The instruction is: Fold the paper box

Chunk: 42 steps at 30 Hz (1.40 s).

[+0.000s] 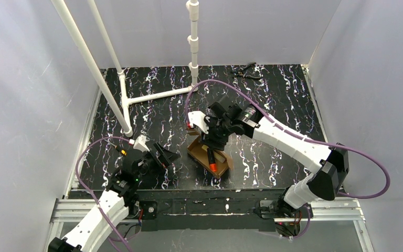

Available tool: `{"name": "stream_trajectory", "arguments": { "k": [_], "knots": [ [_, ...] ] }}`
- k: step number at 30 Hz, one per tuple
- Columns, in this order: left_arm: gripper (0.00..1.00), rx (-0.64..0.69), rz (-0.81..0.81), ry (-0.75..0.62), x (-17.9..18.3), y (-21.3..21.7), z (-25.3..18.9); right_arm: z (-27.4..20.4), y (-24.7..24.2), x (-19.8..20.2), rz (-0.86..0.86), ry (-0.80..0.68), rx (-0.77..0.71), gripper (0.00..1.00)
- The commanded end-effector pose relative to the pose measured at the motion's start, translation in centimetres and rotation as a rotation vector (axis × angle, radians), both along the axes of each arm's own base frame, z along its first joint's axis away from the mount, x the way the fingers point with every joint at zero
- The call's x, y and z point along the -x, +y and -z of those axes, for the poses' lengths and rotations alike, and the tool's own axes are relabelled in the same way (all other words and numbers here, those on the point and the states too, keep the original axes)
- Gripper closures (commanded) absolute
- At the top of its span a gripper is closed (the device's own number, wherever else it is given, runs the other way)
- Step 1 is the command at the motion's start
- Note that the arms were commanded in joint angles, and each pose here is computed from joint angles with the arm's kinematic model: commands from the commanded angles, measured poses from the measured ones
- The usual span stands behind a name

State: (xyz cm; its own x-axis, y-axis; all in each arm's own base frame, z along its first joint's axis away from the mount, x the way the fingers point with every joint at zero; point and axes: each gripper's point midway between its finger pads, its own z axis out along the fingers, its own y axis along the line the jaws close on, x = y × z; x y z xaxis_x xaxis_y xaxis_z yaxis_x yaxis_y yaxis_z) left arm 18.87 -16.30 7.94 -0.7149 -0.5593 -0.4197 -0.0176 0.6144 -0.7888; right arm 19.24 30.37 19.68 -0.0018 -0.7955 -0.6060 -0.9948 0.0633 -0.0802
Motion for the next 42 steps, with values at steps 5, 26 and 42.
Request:
{"name": "stream_trajectory", "arguments": {
  "k": [5, 26, 42],
  "knots": [
    [0.1, 0.011, -0.053, 0.003, -0.6, 0.5, -1.6, -0.6, -0.1, -3.7, 0.141, -0.168, 0.025, 0.65],
    [0.23, -0.228, 0.034, -0.013, -2.6, 1.0, -2.3, -1.5, -2.5, -8.1, -0.234, -0.186, 0.028, 0.99],
    [0.7, -0.272, 0.041, 0.002, -9.4, -1.5, -2.3, -9.8, -9.0, -6.4, 0.068, -0.051, -0.331, 0.13]
  ]
}}
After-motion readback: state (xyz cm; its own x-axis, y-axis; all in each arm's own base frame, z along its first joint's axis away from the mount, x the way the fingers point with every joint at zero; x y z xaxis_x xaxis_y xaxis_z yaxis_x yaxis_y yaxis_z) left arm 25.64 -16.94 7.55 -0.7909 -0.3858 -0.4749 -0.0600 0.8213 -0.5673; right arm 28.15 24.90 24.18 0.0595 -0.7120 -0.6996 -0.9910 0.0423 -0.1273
